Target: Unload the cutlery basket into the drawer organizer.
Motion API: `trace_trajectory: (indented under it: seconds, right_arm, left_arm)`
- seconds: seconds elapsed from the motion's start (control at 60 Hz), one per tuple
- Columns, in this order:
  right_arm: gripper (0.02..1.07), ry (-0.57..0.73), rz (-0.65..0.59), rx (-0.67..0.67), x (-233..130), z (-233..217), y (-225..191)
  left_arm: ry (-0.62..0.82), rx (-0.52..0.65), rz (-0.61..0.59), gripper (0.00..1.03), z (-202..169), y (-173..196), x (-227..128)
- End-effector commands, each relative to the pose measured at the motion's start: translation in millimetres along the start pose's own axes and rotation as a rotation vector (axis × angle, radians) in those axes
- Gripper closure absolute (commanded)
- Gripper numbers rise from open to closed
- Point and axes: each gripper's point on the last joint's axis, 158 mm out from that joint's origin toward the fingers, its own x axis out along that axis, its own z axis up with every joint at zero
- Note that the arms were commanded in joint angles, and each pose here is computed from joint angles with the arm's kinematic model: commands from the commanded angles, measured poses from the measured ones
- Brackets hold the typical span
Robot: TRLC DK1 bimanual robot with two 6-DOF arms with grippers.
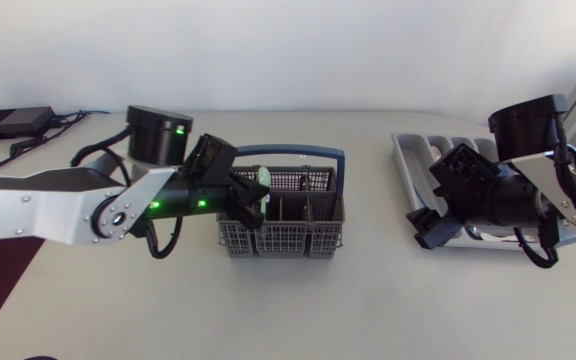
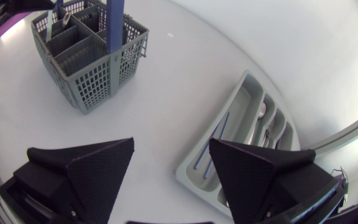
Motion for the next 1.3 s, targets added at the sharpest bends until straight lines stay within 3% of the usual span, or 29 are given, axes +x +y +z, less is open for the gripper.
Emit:
trace_trajectory:
  seconds: [0.0,0.233,0.45,0.9,1.083,1.283]
  right_arm:
    - [0.20,0.010,0.004,-0.003,2,-6,6]
    - [0.20,0.008,0.018,-0.008,2,-9,13]
    - [0.20,-0.056,0.030,-0.030,-11,9,21]
    - [0.20,-0.273,0.452,0.014,-84,79,92]
    - [0.20,-0.325,0.641,0.015,-103,106,128]
    - [0.25,-0.350,0.795,0.035,-116,126,149]
  left_arm:
    - [-0.075,0.037,-0.027,1.00,15,-17,-19]
    - [-0.190,0.131,-0.020,1.00,46,-34,-50]
    - [-0.286,0.159,0.006,1.00,100,-33,-86]
    - [-0.094,-0.038,-0.512,1.00,116,-110,-78]
    - [-0.059,-0.041,-0.621,1.00,114,-134,-78]
    - [-0.047,-0.020,-0.656,1.00,110,-151,-77]
